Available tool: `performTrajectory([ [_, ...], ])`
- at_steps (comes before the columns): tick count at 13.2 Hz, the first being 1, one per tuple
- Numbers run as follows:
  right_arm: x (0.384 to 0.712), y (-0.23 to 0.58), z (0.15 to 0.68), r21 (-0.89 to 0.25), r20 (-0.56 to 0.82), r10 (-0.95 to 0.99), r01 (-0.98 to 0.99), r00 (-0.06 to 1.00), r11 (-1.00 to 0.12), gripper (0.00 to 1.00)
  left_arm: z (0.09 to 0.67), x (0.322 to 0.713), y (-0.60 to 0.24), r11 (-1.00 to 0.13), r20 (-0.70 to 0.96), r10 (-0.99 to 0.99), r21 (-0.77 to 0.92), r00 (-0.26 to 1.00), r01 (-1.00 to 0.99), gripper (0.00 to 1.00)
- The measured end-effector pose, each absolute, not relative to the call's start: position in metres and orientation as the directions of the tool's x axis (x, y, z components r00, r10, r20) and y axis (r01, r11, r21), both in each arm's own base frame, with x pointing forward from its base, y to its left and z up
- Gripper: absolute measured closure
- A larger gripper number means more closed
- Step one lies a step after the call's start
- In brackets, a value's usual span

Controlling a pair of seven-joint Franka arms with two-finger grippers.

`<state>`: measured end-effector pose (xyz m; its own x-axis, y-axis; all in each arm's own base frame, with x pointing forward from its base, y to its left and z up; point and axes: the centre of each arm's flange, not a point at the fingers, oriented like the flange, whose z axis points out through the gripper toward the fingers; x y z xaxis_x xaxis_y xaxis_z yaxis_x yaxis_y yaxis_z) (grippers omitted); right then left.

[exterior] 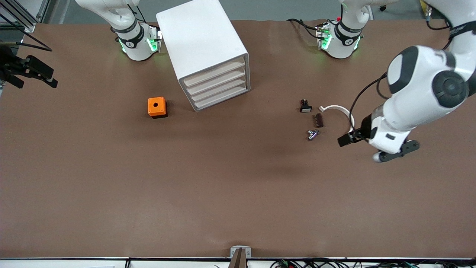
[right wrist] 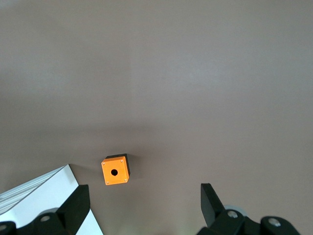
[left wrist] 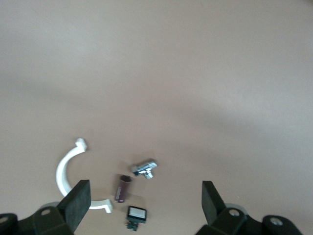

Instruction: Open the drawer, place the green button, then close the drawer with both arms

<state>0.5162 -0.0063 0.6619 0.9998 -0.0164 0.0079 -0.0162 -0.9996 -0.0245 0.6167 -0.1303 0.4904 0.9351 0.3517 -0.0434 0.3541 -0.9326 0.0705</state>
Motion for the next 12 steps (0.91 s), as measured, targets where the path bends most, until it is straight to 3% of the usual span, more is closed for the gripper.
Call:
performTrajectory([
  [6, 0.516, -0.006, 0.661, -0.024, 0.007, -0.017, -0.016, 1.000, -1.000, 0.00, 0.595, 0.591, -0.079, -0.936, 0.010, 0.352, -0.004, 0.936, 0.352, 0.00],
  [12, 0.517, -0.006, 0.661, -0.024, 0.006, -0.017, -0.016, 1.000, -1.000, 0.00, 0.650, 0.561, -0.034, -0.976, 0.066, 0.211, -0.033, 0.975, 0.214, 0.00],
])
